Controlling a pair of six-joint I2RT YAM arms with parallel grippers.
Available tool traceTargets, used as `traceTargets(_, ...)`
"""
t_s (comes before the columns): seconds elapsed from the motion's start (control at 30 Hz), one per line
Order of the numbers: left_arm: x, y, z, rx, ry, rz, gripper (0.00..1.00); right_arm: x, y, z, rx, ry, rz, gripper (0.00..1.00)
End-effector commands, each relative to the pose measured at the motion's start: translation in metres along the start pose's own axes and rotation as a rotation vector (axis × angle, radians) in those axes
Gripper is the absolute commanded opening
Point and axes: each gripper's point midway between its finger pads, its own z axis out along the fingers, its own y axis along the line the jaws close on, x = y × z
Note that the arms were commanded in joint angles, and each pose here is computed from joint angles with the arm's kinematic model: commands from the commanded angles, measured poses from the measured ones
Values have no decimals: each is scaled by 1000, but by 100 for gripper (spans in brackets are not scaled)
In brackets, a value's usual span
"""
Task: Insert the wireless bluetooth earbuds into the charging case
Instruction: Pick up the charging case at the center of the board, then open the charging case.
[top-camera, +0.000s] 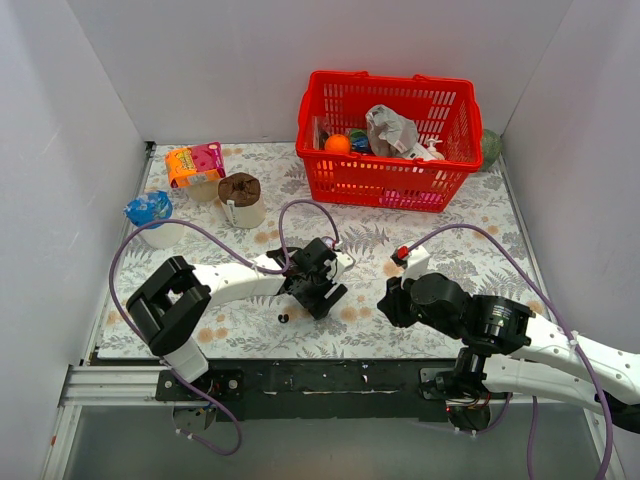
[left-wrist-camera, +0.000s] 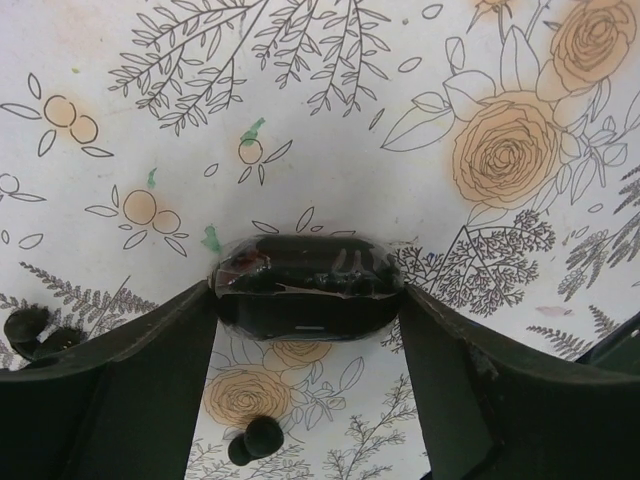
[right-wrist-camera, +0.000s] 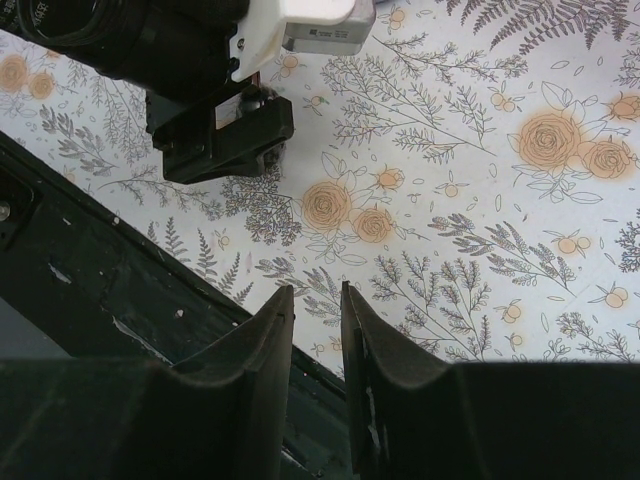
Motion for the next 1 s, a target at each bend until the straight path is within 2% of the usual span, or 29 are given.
traceTargets(0.0, 8, -6, 0, 32, 28, 6, 60, -13, 4, -5, -16, -41, 31, 33)
traceTargets(0.07, 10, -8, 0, 45, 33, -7, 45, -14, 4, -6, -17, -43, 38, 33)
traceTargets(0.2, -7, -8, -13, 31, -64, -25, 32, -24, 7, -12, -23, -64, 48, 33)
traceTargets(0.23, -17, -7, -19, 24, -115, -29, 28, -30, 7, -15, -24, -78, 53, 33)
traceTargets(0.27, -25, -1, -25, -16, -162, -38, 19, -41, 8, -21, -18, -107, 62, 34)
traceTargets(0.37, -62, -2, -70, -19, -414, -40, 5, -66, 9, -30, -15, -181, 84, 40)
traceTargets(0.4, -64, -4, -92, -9, -516, -38, 5, -77, 13, -36, -34, -218, 94, 48)
traceTargets(0.43, -85, -10, -118, 26, -675, -19, 5, -84, 16, -38, -53, -248, 103, 57)
traceTargets(0.5, -87, -27, -147, 112, -858, 60, 6, -101, 36, -45, -157, -305, 112, 84)
traceTargets(0.53, -83, -31, -175, 134, -1038, 86, 5, -104, 44, -46, -194, -306, 98, 89)
traceTargets(0.57, -81, -33, -184, 143, -1099, 92, 4, -107, 50, -47, -216, -297, 89, 91)
traceTargets(0.6, -79, -35, -193, 149, -1145, 102, 3, -96, 58, -36, -221, -221, 57, 93)
traceTargets(0.63, -74, -34, -194, 146, -1165, 111, 0, -108, 66, -42, -239, -218, 46, 93)
traceTargets(0.73, -72, -36, -197, 148, -1182, 128, 0, -104, 79, -26, -232, -111, -4, 95)
traceTargets(0.83, -70, -35, -203, 136, -1231, 143, 0, -114, 89, -18, -255, -139, 2, 95)
traceTargets(0.97, -68, -34, -200, 113, -1222, 167, 0, -127, 98, -15, -258, -144, -6, 93)
